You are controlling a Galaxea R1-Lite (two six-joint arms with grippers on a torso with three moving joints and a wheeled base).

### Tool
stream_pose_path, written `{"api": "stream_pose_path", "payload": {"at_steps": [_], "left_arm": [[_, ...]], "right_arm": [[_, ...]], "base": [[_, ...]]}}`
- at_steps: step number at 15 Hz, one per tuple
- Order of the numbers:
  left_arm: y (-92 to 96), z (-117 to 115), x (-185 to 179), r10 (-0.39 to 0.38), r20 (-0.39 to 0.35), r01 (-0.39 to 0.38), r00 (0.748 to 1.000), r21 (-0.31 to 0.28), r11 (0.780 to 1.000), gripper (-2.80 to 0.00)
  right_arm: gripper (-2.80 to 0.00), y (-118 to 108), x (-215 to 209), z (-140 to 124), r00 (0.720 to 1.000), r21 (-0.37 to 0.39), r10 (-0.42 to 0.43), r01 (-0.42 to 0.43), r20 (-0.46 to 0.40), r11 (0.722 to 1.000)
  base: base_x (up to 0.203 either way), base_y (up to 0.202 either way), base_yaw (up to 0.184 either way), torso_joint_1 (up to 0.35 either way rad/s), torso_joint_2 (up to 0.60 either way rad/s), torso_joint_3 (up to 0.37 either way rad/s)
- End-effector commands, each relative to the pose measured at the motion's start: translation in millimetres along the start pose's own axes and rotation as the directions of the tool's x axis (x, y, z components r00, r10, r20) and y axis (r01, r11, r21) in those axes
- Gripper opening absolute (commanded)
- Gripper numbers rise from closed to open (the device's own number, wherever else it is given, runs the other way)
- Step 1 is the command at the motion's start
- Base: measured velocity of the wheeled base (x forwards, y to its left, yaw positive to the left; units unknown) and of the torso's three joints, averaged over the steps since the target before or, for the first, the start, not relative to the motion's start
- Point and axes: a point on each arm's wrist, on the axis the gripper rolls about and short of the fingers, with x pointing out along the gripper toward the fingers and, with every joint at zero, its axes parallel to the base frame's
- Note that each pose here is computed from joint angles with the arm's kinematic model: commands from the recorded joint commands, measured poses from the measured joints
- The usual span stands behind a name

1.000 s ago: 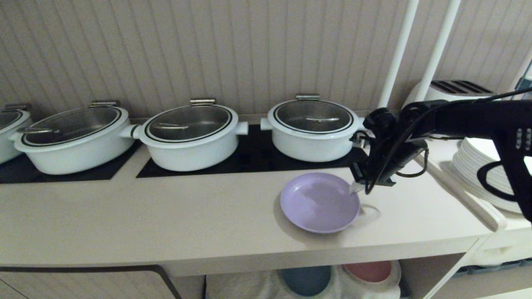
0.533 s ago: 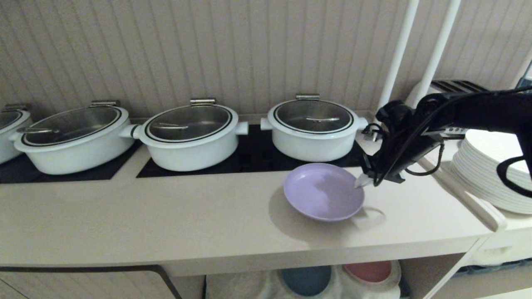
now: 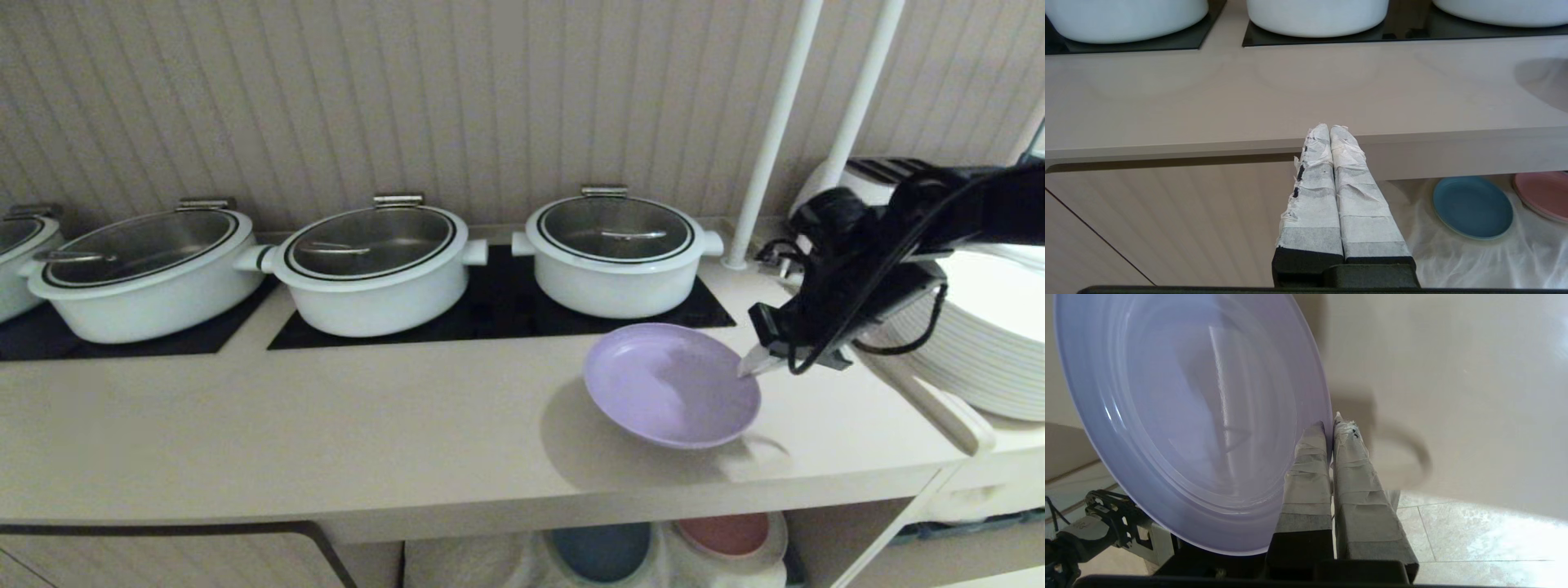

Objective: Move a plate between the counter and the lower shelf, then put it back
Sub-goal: Put the plate in the cupboard

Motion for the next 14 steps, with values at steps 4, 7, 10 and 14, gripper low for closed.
{"api": "stream_pose_path", "payload": {"at_steps": [4,7,10,14], "left_arm": [[0.0,0.0,0.0,0.000,0.000,0.000,1.000,0.000,1.000,-2.80],[0.0,0.0,0.0,0.000,-0.001,0.000,1.000,-0.001,1.000,-2.80],[0.0,0.0,0.0,0.000,0.000,0.000,1.000,0.000,1.000,-2.80],[0.0,0.0,0.0,0.000,0.000,0.000,1.000,0.000,1.000,-2.80]], "right_arm": [[-2.80,0.8,-50.2,-37.7,0.999,0.010,-0.003,0.002,0.048,1.000],[-2.80,1.0,-67.5,-73.6,0.999,0.008,-0.006,0.006,0.034,1.000],[-2.80,-0.5,-77.3,-107.1,0.999,-0.003,-0.003,0.004,0.050,1.000],[-2.80,-4.2,-85.0,-148.0,0.999,0.000,-0.008,0.008,0.041,1.000]], "base": [[0.000,0.000,0.000,0.000,0.00,0.000],[0.000,0.000,0.000,0.000,0.00,0.000],[0.000,0.000,0.000,0.000,0.00,0.000],[0.000,0.000,0.000,0.000,0.00,0.000]]}}
